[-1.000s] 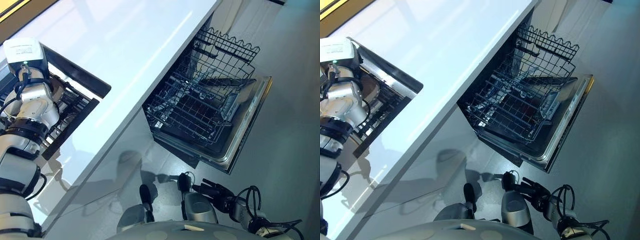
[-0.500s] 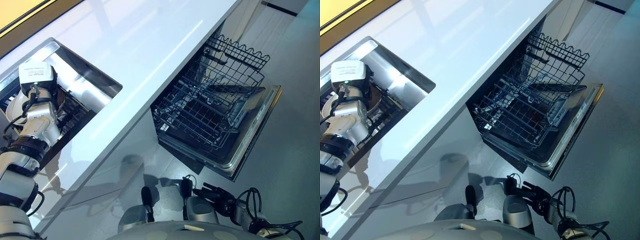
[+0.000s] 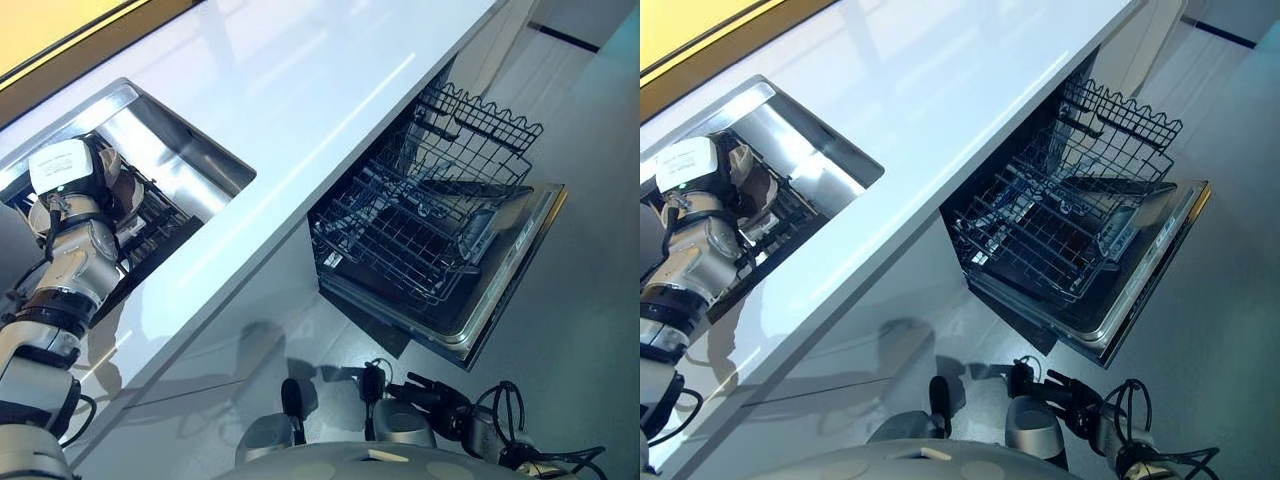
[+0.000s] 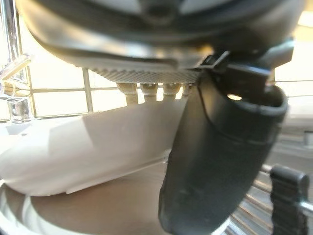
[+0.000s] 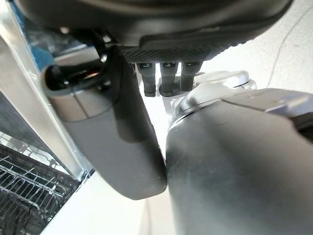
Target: Pick up plates and place into dishwasher.
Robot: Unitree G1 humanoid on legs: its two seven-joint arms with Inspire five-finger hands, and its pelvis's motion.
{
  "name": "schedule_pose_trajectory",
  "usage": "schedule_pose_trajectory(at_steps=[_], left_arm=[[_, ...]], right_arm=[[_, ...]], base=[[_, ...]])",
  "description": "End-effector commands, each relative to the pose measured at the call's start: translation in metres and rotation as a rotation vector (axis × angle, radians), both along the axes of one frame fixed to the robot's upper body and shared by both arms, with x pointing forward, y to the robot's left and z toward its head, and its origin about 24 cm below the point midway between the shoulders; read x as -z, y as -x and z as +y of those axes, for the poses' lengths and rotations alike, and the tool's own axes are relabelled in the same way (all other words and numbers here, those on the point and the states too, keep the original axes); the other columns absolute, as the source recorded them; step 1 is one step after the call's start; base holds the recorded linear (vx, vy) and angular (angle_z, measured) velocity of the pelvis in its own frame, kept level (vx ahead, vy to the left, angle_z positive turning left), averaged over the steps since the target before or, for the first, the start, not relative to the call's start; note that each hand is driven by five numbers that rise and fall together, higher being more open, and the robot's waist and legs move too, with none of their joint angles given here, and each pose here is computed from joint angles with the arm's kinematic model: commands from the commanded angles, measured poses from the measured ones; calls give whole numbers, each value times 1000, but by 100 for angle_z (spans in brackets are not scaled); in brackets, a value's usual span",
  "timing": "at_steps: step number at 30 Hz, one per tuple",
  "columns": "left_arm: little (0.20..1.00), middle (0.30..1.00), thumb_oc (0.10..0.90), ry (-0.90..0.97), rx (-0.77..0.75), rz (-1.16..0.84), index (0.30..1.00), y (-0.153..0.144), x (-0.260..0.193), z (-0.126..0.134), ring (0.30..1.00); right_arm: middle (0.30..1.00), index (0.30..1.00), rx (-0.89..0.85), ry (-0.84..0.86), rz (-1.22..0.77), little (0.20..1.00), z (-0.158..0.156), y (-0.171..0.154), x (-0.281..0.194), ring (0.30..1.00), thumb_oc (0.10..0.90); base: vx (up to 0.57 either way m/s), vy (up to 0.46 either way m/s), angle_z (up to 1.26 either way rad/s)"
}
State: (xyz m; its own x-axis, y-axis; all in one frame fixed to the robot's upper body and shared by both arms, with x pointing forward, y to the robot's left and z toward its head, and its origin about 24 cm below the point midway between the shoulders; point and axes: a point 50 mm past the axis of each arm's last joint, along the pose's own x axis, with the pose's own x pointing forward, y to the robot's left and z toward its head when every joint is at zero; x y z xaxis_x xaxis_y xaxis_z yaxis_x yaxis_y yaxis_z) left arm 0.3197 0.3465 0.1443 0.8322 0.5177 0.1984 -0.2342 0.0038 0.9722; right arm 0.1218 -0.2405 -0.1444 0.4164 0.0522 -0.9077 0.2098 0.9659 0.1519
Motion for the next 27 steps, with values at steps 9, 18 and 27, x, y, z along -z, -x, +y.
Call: schedule_pose_trajectory(at_steps=[9,18,27], left_arm=[[900,900,800,-257,-133,-85,900,12,-49,27,900],[200,300,100,-241,-201,38,300,22,-38,41,300],[200,300,100,-277,-185,46,300,19,-45,38,300]], right_arm=[[900,900,12,17,25,900,-14,23,2,900,800],[900,900,15,17,16,900,-12,20,1,900,800],[900,900,43,-1,-15,900,-12,16,0,900,800]], base=[[0,0,0],[0,0,0],[-3,-1,0]])
